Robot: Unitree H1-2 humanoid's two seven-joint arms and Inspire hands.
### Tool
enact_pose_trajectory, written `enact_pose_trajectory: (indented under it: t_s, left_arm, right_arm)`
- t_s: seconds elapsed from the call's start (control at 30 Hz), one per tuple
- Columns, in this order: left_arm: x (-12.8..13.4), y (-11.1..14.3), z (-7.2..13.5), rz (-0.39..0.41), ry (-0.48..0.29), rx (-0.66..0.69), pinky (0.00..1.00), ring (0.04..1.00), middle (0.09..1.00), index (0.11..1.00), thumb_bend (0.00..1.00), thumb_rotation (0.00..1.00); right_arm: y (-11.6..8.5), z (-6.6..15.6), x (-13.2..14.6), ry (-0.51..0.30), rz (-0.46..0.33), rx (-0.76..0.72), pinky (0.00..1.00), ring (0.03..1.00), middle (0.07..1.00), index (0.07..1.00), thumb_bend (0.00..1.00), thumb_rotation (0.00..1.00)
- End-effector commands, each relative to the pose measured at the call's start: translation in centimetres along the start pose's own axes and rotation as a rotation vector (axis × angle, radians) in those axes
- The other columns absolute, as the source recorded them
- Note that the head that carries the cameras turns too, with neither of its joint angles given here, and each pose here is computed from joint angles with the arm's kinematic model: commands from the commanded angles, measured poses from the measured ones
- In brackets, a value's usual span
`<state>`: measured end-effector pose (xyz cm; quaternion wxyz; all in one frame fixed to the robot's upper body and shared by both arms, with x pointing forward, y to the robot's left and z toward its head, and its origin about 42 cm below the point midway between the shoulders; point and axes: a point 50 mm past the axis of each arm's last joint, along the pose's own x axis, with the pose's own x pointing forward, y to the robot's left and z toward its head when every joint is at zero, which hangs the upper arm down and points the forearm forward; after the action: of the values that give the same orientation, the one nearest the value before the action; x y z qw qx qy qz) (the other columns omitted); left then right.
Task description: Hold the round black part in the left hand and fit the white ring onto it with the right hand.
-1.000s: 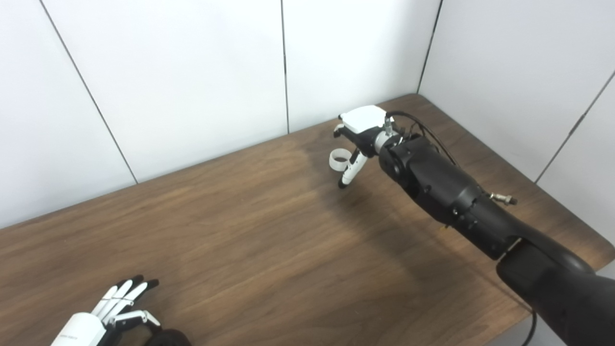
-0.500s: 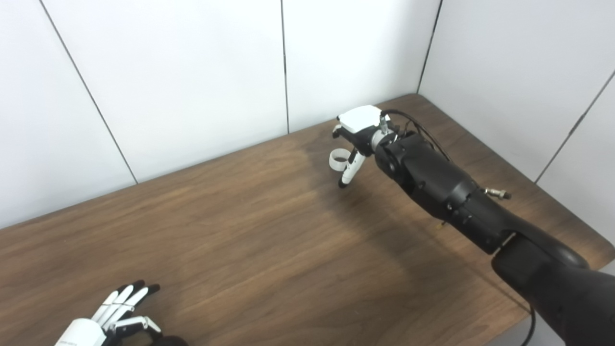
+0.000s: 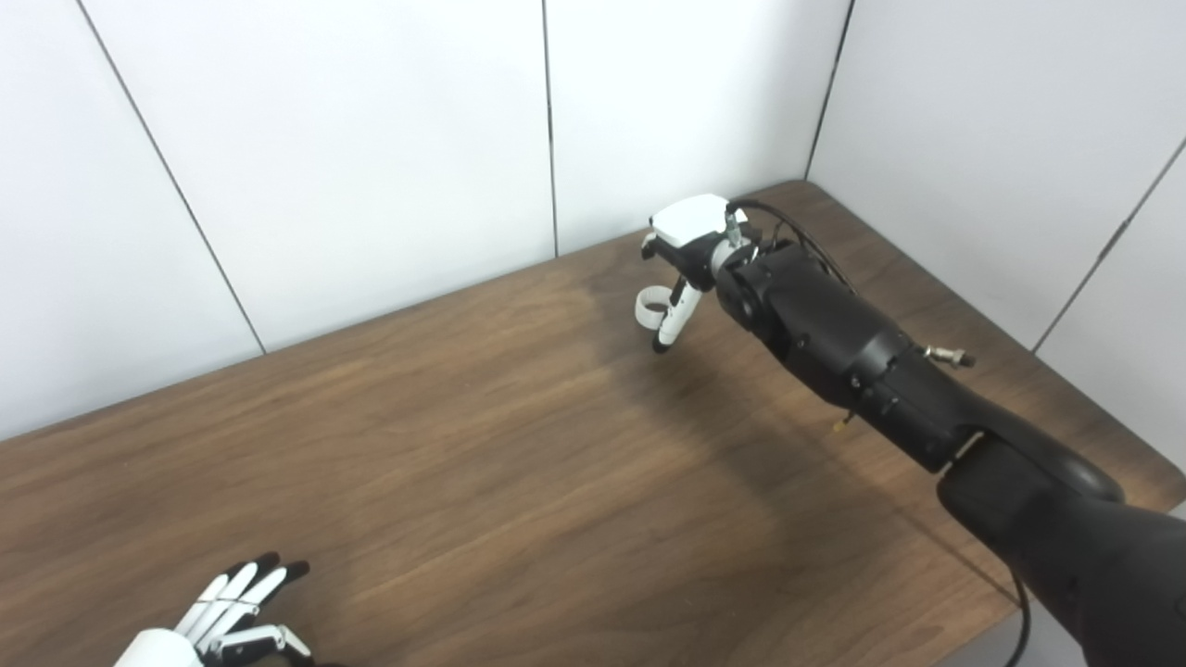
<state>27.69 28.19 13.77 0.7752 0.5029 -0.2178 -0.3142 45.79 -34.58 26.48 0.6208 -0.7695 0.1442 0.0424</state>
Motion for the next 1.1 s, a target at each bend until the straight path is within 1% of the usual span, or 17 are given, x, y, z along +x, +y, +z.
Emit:
enact_pose_trajectory:
  t_s: [0.0, 0.57, 1.07]
  left_arm:
    - [-0.71, 0.56, -0.07, -0.016, -0.004, 0.025, 1.0, 0.992, 0.95, 0.478, 0.51, 0.05]
    - [-1.04, 1.01, 0.03, -0.002, -0.005, 0.027, 1.0, 0.986, 0.951, 0.479, 0.51, 0.05]
    - [-1.02, 1.01, 0.17, 0.0, -0.006, 0.028, 1.0, 0.982, 0.949, 0.479, 0.51, 0.05]
  right_arm:
    - [-3.48, -1.22, 0.11, 0.034, -0.085, -0.018, 1.0, 1.0, 1.0, 0.856, 0.94, 0.48]
    - [-2.95, -1.05, 0.34, 0.033, -0.055, -0.014, 1.0, 1.0, 1.0, 0.861, 0.96, 0.49]
    - [-2.69, -0.78, 0.16, 0.028, -0.046, -0.011, 1.0, 1.0, 1.0, 0.849, 0.94, 0.49]
